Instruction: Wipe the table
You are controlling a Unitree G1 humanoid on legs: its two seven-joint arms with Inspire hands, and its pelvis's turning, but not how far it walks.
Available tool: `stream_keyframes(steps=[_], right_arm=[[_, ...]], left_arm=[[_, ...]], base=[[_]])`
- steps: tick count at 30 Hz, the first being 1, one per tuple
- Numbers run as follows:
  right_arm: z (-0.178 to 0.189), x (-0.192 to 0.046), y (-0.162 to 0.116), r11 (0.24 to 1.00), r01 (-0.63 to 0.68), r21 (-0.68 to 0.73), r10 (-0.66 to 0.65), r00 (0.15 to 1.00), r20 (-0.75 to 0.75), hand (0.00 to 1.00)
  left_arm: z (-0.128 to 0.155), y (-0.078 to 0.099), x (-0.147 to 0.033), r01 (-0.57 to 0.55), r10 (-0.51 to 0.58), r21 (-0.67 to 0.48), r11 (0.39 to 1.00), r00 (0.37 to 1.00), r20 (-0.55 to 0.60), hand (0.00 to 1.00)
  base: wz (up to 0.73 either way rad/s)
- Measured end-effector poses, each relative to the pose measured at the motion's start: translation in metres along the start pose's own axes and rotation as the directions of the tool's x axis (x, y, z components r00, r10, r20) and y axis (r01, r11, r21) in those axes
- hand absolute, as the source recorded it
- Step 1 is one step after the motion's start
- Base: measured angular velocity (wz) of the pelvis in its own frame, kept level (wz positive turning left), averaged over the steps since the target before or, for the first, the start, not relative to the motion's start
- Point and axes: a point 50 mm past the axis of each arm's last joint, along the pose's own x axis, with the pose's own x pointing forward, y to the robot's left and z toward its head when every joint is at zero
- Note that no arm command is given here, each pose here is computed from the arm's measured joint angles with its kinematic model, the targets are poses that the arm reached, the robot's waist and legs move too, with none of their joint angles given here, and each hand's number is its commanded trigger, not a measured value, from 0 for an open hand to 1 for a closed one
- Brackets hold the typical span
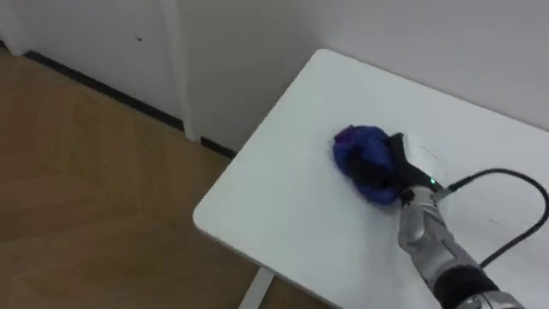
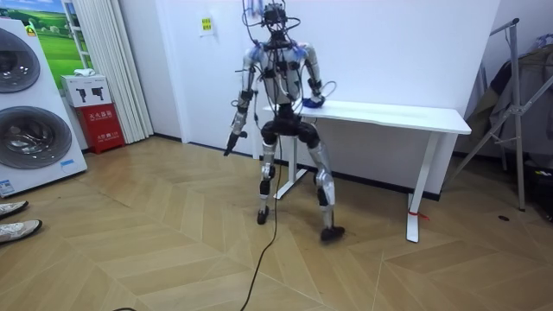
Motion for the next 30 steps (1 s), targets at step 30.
stream_keyframes(steps=[30], right_arm=[[-0.01,0.009,-0.035,0.989,0.01,-0.145,-0.004,0.999,0.043,1.0]], left_arm=[[-0.055,-0.043,-0.025,0.064,-0.111,-0.235,0.97,0.975,-0.193,0.0]], base=[[-0.11]])
